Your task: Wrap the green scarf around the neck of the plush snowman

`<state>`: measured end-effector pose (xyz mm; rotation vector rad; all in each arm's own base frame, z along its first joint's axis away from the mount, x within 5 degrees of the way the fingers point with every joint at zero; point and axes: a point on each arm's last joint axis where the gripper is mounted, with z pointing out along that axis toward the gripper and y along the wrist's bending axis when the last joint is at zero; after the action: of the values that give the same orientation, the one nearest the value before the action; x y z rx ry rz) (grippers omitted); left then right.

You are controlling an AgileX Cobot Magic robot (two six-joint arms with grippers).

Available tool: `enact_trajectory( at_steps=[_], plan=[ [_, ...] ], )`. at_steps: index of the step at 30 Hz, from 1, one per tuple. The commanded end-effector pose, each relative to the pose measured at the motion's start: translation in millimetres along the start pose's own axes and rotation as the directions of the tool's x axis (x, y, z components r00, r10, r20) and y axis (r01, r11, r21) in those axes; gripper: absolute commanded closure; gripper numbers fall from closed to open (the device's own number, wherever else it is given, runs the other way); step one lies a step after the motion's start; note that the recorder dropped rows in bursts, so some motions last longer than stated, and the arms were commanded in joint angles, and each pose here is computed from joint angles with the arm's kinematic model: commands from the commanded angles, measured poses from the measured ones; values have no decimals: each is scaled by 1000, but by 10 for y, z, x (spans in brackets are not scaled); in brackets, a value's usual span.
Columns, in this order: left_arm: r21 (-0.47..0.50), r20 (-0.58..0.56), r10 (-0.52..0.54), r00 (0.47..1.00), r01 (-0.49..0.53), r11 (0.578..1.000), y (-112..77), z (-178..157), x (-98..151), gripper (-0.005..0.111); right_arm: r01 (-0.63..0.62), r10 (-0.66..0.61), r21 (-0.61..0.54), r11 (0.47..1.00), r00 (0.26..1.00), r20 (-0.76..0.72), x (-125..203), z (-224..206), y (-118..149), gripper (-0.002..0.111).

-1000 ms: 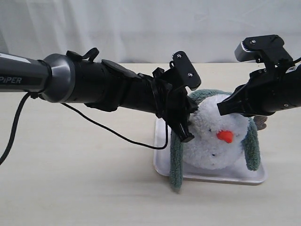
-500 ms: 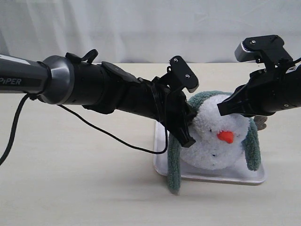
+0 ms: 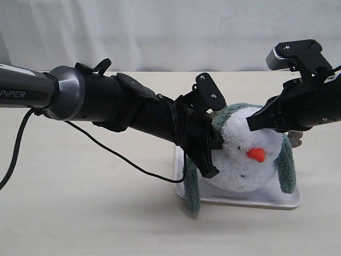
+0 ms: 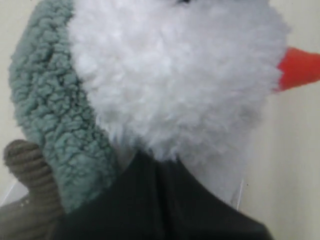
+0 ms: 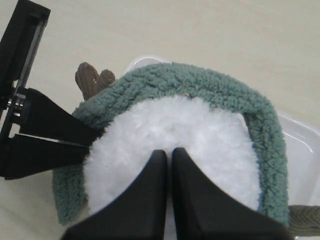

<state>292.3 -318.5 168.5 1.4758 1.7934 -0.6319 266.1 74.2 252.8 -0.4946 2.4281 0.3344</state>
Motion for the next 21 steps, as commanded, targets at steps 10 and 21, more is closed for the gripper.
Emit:
enact_trajectory(
  at_steps=[10, 21],
  plan=[
    [85, -30, 30, 999, -27, 996, -106, -143, -68, 107, 6, -6, 0, 1000, 1000, -21, 38, 16, -7, 104],
    [-387, -101, 276, 956, -293, 874, 318, -455, -328, 107, 2, -2, 1, 1000, 1000, -15, 33, 16, -8, 104]
  ],
)
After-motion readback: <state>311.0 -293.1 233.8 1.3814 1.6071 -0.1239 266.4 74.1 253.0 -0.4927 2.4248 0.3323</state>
